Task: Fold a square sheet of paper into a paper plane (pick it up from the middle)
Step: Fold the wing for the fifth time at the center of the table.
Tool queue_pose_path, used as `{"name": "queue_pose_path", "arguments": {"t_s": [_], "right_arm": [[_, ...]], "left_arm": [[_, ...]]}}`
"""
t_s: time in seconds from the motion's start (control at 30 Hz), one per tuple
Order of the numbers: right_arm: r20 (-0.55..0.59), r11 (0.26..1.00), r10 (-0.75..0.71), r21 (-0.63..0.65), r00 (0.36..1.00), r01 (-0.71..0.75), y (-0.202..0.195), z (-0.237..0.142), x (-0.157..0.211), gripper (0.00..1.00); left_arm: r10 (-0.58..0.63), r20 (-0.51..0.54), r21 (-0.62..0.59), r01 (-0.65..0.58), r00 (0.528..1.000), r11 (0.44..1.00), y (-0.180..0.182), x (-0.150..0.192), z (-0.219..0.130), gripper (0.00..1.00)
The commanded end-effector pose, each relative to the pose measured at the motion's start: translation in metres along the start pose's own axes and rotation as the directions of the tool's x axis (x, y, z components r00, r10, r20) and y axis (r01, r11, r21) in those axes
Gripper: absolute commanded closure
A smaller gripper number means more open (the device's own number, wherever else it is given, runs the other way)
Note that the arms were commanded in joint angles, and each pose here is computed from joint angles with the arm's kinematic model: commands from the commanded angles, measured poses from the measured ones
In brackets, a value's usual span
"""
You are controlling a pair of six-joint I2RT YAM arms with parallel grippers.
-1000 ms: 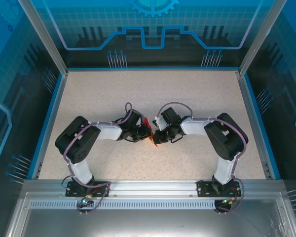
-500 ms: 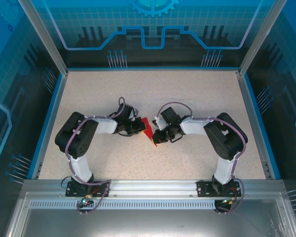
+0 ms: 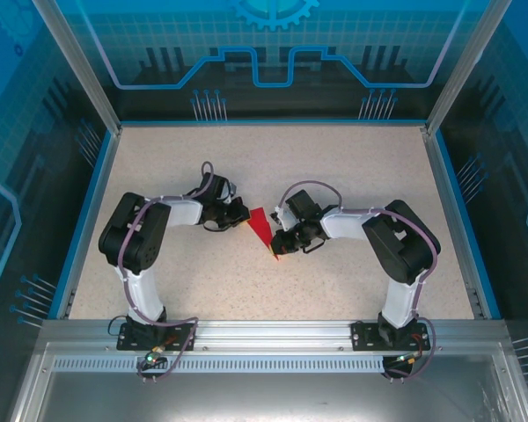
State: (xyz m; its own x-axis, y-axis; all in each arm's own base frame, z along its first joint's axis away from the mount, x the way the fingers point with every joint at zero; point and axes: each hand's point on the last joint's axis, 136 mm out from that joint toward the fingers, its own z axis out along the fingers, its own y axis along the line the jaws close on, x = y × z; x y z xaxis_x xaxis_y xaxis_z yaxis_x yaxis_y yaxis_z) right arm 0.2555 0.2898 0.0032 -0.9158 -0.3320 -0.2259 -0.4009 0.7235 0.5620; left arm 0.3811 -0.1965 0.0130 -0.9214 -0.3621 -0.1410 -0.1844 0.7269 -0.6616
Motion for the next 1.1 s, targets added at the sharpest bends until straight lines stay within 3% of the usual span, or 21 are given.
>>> {"name": "queue_pose_path", "arguments": {"t_s": [0.0, 0.27, 0.4, 0.57, 0.73, 0.87, 1.07], "right_arm": [[-0.267, 0.947, 0.211, 0.295, 0.94, -0.129, -0.071, 0.012, 0.098, 1.0], [-0.263, 0.951, 0.211, 0.276, 0.941, -0.137, -0.068, 0.014, 0.095, 1.0], [-0.255, 0.958, 0.211, 0.248, 0.944, -0.147, -0.062, 0.017, 0.09, 1.0], [-0.233, 0.966, 0.197, 0.213, 0.952, -0.148, -0.049, 0.02, 0.077, 1.0], [-0.224, 0.969, 0.19, 0.197, 0.956, -0.146, -0.044, 0.021, 0.07, 1.0], [-0.225, 0.968, 0.19, 0.203, 0.955, -0.145, -0.044, 0.021, 0.07, 1.0], [-0.218, 0.97, 0.184, 0.197, 0.958, -0.141, -0.042, 0.018, 0.068, 1.0]], "left_arm": [[-0.049, 0.141, -0.191, 0.076, 0.989, 0.979, 0.064, -0.04, -0.011, 0.99], [-0.032, 0.19, -0.162, 0.063, 0.981, 0.985, 0.049, -0.066, -0.027, 0.98], [-0.044, 0.213, -0.048, 0.056, 0.976, 0.997, 0.015, -0.066, -0.042, 0.98], [-0.008, 0.231, 0.028, 0.002, 0.973, 1.0, -0.024, -0.035, -0.058, 0.98], [-0.01, 0.177, 0.095, -0.006, 0.984, 0.995, -0.042, 0.011, -0.04, 0.98], [-0.004, 0.126, 0.082, -0.007, 0.992, 0.997, -0.042, 0.039, -0.017, 0.98], [-0.023, 0.113, 0.04, 0.018, 0.993, 0.999, -0.021, 0.048, 0.001, 0.99]]}}
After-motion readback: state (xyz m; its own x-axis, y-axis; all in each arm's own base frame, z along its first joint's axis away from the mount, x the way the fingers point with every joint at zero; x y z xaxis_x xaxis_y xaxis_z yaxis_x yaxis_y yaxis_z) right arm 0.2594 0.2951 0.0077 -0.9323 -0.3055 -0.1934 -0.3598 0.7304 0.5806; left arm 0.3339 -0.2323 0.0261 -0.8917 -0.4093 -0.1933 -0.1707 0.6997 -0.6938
